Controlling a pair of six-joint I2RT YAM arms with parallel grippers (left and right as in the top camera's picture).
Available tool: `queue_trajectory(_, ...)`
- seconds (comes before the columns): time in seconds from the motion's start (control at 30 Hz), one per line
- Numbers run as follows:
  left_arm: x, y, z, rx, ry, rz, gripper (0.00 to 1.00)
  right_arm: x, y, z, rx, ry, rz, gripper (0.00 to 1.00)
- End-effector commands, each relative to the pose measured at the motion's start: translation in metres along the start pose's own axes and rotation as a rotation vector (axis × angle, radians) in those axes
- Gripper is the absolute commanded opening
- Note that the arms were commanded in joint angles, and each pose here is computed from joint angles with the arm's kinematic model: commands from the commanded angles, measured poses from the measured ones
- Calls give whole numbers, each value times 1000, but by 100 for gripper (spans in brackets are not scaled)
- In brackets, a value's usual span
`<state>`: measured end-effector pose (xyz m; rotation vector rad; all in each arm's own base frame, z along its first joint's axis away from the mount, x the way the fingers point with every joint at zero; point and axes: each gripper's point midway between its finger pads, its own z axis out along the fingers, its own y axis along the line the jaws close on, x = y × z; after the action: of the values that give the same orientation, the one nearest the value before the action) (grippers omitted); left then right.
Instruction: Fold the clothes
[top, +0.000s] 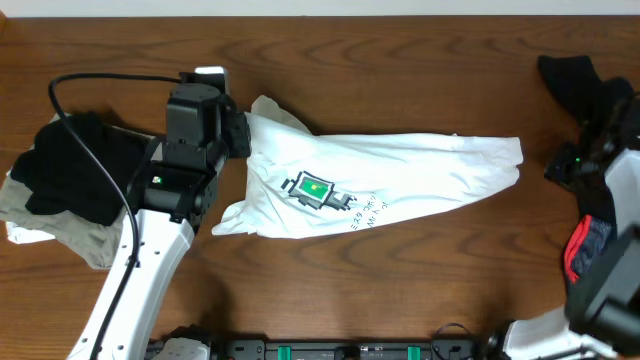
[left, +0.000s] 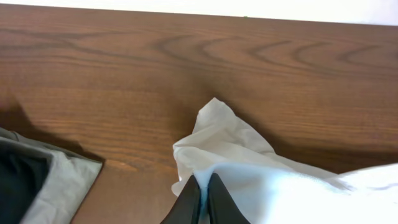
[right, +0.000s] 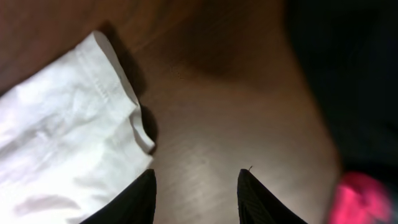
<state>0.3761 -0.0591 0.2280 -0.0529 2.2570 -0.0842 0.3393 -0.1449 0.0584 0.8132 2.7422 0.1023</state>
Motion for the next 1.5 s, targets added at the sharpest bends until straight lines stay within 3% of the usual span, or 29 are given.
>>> queue_trajectory(0.0,0,7,1,-31,-2,4,6,6,23,27,-121,56,-59,41)
queue_trajectory(0.37,4,8,1,-35,15,6,6,-31,64,43,-341,-82,-123,47)
queue_trajectory(1.13,6,8,1,-36,22,4,6,-35,82,76,-330,-99,-153,46)
queue_trajectory(1.27,6,8,1,-36,22,4,6,-37,81,77,-327,-106,-152,39)
queue_trajectory(1.47,6,8,1,-36,22,4,6,-41,81,77,-323,-122,-147,3)
